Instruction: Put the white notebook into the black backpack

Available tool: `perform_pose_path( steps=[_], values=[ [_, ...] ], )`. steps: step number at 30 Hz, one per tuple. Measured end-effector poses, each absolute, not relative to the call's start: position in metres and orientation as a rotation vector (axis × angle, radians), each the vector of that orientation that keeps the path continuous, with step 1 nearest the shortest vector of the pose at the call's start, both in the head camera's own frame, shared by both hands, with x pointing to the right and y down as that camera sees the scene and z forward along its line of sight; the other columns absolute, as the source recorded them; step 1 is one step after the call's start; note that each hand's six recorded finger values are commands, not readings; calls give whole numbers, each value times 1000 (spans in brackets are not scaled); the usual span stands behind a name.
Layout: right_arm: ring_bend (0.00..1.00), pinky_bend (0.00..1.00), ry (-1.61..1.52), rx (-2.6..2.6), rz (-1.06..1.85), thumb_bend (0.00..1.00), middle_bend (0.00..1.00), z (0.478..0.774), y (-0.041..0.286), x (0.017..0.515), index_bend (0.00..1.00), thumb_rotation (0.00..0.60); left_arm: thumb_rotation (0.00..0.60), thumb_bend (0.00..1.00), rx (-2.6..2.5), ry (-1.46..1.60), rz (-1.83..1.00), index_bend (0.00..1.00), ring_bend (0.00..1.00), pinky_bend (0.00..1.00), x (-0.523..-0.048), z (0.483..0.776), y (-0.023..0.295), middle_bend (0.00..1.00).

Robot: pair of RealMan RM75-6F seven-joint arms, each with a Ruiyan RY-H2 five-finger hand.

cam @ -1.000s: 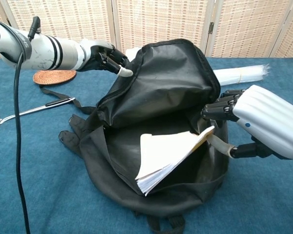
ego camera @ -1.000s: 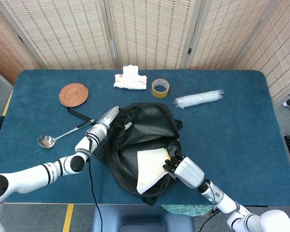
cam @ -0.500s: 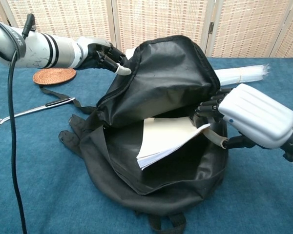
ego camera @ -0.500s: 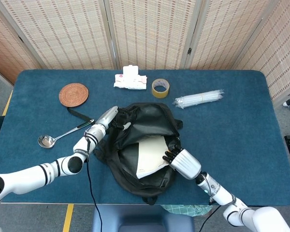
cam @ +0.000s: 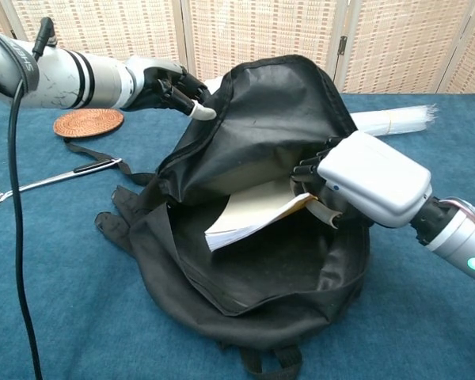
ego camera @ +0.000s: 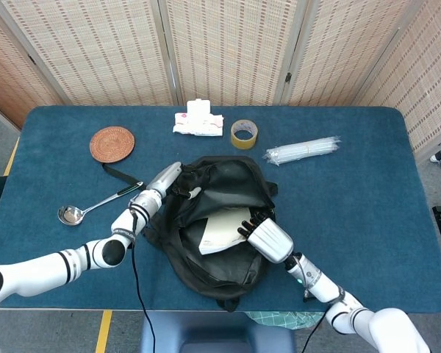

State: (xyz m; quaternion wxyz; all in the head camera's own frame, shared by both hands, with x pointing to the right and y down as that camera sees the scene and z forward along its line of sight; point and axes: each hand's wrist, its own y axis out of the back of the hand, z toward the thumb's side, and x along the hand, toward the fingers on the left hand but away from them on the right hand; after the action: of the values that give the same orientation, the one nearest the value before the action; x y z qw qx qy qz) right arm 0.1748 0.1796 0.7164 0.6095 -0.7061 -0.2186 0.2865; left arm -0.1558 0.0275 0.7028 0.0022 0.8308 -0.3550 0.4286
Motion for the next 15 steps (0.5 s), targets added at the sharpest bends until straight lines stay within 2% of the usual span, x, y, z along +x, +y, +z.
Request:
perform_pose_path(
  steps=[12, 14, 15],
  values=[
    [572, 411, -502, -1565, 724, 507, 565, 727, 168, 176, 929, 600, 600, 509, 2616, -1098, 1328, 662, 209, 0, -155, 701, 29, 331],
    [557, 398, -506, -1563, 724, 501, 539, 727, 169, 176, 890, 600, 600, 508, 2618, -1096, 1327, 661, 208, 0, -155, 701, 29, 331],
    [543, 386, -507, -1561, 725, 497, 508, 726, 169, 176, 819, 600, 600, 509, 2619, -1094, 1327, 660, 207, 0, -155, 700, 30, 331]
  ],
)
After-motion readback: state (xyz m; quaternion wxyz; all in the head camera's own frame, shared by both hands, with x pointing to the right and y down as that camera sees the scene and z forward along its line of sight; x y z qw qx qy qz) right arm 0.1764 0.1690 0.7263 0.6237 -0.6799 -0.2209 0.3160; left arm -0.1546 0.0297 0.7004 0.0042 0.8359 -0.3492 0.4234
